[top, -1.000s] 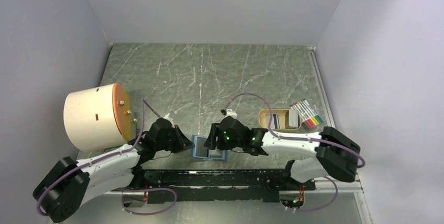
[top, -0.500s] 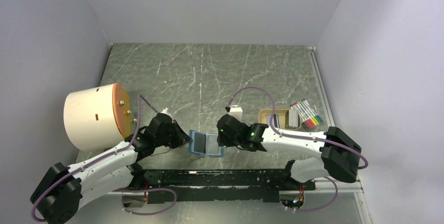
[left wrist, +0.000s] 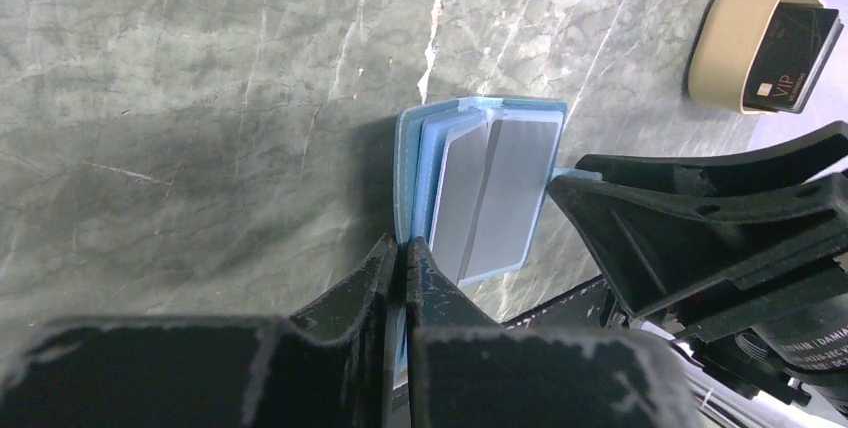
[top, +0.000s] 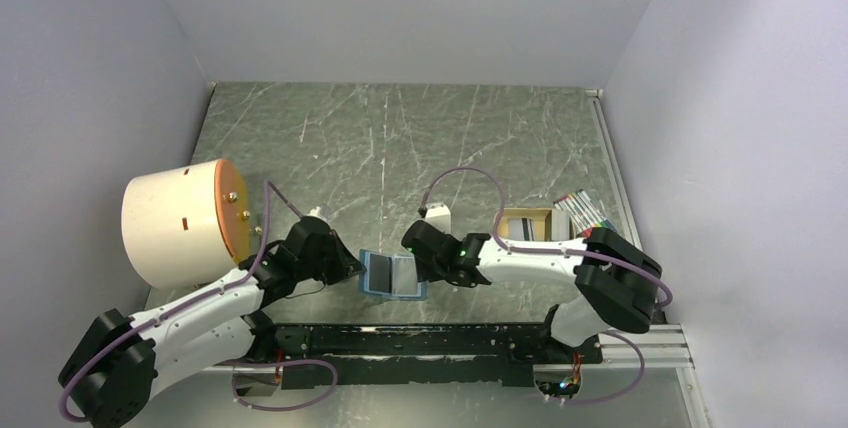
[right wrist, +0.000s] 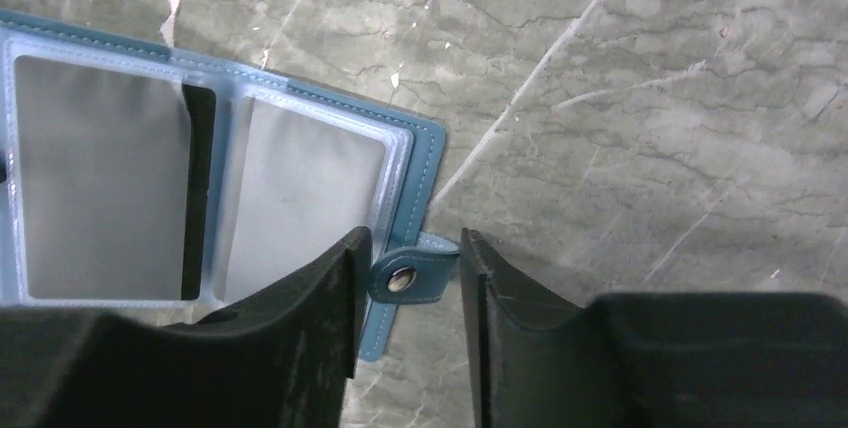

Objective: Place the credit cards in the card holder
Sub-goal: Close the card holder at the center of the board.

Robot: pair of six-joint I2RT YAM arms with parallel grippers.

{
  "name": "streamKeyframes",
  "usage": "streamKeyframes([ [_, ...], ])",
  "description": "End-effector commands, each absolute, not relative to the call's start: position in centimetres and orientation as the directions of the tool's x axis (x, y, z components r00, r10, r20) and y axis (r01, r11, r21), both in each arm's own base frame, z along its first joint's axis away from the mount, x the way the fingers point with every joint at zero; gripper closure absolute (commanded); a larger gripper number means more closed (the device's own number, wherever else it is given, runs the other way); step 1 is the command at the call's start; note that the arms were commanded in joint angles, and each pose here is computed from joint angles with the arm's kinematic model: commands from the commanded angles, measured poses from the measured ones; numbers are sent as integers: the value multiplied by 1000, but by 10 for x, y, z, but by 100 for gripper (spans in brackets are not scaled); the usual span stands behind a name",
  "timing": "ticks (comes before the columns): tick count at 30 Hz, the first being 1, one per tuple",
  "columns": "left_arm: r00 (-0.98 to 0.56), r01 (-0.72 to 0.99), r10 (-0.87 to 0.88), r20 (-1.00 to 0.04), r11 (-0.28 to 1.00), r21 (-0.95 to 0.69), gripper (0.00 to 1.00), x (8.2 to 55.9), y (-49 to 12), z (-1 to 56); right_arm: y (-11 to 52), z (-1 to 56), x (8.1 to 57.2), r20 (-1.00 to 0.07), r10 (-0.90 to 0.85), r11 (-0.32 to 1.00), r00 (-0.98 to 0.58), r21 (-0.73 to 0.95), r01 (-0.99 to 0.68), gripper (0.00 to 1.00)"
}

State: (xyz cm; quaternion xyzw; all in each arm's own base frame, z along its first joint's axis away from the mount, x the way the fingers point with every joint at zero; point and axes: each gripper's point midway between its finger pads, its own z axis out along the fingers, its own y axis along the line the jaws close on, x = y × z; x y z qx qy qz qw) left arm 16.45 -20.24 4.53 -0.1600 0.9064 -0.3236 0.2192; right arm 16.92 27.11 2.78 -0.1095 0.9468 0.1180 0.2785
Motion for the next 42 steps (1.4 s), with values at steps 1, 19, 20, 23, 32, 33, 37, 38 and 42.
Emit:
streamKeyframes([
  [1,-842,-100,-425,-333,729,-678,91,174,-211,64,268,36,180,-588,-143,958,-796,121,-261,66],
  [19,-923,258,-159,-350,417,-871,60,152,-311,111,271,34,181,-639,9,914,-769,317,-253,100],
  [20,-928,252,-150,-340,419,-873,60,151,-312,106,271,35,182,-643,10,909,-766,325,-261,100],
  [23,-931,236,-148,-333,450,-861,62,155,-313,97,269,39,185,-645,22,898,-764,349,-269,100],
  [32,-905,170,-179,-386,680,-713,57,184,-290,75,262,40,192,-644,24,887,-765,367,-281,100],
  [33,-906,159,-179,-383,695,-701,58,185,-289,72,262,39,192,-641,27,884,-767,373,-281,100],
  [37,-924,97,-165,-343,769,-632,81,187,-280,50,263,40,189,-634,21,875,-773,385,-293,100],
  [38,-927,91,-160,-338,781,-618,82,186,-278,46,263,40,189,-633,16,876,-774,382,-295,100],
  [42,-927,99,-148,-343,788,-608,82,190,-281,41,264,43,187,-633,11,869,-774,389,-306,99],
])
